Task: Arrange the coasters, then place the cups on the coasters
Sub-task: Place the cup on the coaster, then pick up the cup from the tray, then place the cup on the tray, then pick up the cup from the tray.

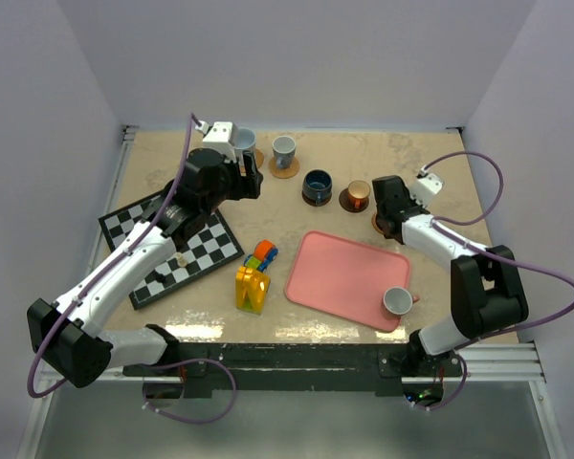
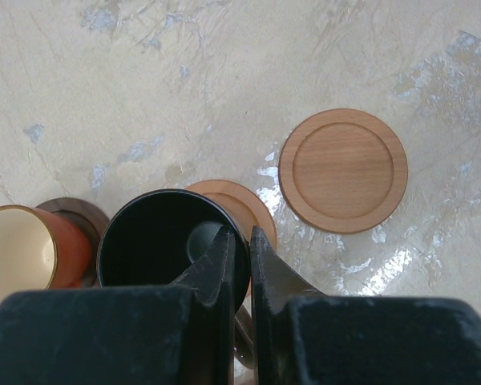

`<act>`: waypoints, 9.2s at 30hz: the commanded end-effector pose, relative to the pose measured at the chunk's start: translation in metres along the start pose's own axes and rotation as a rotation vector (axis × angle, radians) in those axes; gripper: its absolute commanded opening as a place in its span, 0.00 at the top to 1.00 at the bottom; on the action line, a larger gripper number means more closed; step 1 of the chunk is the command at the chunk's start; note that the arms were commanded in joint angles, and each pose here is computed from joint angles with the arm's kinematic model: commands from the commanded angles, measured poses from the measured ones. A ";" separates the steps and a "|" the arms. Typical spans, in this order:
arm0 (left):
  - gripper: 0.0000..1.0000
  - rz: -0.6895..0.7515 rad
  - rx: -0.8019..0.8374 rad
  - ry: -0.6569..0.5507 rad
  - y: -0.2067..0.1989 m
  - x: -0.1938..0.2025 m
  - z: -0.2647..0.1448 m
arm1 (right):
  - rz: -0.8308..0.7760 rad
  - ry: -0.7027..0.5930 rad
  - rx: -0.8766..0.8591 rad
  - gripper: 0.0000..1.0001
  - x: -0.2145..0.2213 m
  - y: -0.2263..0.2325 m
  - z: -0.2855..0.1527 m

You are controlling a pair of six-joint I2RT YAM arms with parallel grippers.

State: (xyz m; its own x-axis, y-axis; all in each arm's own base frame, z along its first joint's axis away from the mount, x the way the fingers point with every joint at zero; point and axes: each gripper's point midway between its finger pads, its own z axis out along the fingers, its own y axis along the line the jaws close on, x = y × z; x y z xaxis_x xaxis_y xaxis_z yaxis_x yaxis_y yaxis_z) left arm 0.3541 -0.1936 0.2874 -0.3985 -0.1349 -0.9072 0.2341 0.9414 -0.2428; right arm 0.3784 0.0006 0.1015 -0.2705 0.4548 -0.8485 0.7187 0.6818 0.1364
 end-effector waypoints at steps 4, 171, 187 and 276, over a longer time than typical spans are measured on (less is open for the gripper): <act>0.23 -0.020 0.010 -0.058 -0.002 -0.019 -0.002 | 0.088 -0.082 0.002 1.00 -0.026 0.010 0.007; 1.00 0.252 0.601 0.491 -0.146 0.094 0.050 | -0.675 0.311 -1.094 0.64 0.080 0.099 -0.198; 1.00 0.246 0.579 0.447 -0.160 0.135 0.044 | -0.632 0.405 -0.921 0.85 0.100 0.069 -0.179; 1.00 0.216 0.164 0.540 -0.136 0.145 0.045 | -0.423 0.205 -1.111 0.17 0.012 0.059 -0.244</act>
State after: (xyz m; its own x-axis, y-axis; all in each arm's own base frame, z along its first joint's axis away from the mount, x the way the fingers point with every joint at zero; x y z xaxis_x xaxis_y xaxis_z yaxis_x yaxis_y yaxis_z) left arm 0.2708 -0.3386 0.1220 -0.8528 0.1477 -0.5010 0.2675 0.9473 -0.1760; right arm 0.2704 0.1707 0.2215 -0.4782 0.1431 -0.8665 -0.2817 0.9095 0.3057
